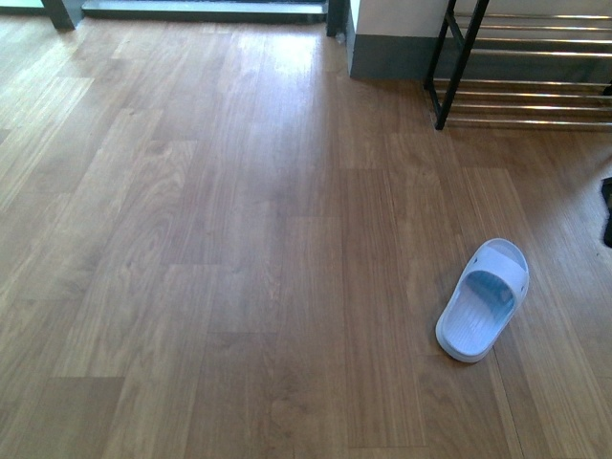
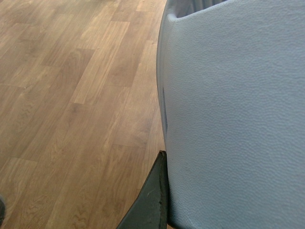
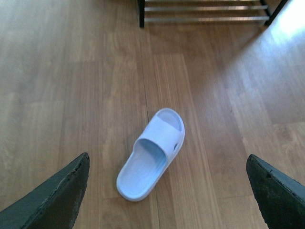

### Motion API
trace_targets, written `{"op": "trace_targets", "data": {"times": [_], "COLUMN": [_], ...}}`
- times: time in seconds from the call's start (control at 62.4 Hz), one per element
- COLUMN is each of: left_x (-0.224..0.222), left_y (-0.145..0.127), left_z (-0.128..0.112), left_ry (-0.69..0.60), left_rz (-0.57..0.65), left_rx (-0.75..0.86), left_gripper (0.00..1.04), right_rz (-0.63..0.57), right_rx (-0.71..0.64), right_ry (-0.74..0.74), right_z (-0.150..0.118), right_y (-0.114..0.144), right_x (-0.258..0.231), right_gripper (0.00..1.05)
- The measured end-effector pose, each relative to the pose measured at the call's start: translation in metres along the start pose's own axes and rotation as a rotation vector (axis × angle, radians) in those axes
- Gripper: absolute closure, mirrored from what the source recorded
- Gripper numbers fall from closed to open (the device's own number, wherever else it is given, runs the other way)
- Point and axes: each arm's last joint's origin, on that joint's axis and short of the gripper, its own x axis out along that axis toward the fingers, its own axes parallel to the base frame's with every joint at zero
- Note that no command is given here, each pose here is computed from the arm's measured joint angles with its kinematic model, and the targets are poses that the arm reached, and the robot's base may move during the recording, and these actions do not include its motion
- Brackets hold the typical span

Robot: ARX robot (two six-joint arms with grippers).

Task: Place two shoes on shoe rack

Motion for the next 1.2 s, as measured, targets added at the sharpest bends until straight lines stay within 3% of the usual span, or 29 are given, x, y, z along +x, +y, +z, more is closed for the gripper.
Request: {"op": "trace_targets", "data": {"times": [0.289,0.577,0.962,1.203], "left_x": [0.000,0.000,0.000,0.000], "left_y": [0.000,0.000,0.000,0.000], "left_z": [0.000,0.000,0.000,0.000], "left_ry": [0.000,0.000,0.000,0.000], "left_rz": [0.000,0.000,0.000,0.000], "left_rx": [0.000,0.000,0.000,0.000], "left_gripper": [1.03,1.03,1.03,1.03], "right_rz": [-0.035,-0.079,-0.080,-0.094], "right_rx": [-0.054,-0.148,-0.243,-0.233], "right_ry": [0.125,0.233,0.331,0.334], "right_z": [-0.041,-0.097,-0.146,-0.154], "right_y": [0.007,-0.006,-0.020,-0.025], "right_x": [0.105,0.183,0.248,0.276], "right_gripper": [0.09,0.09,0.09,0.09]}}
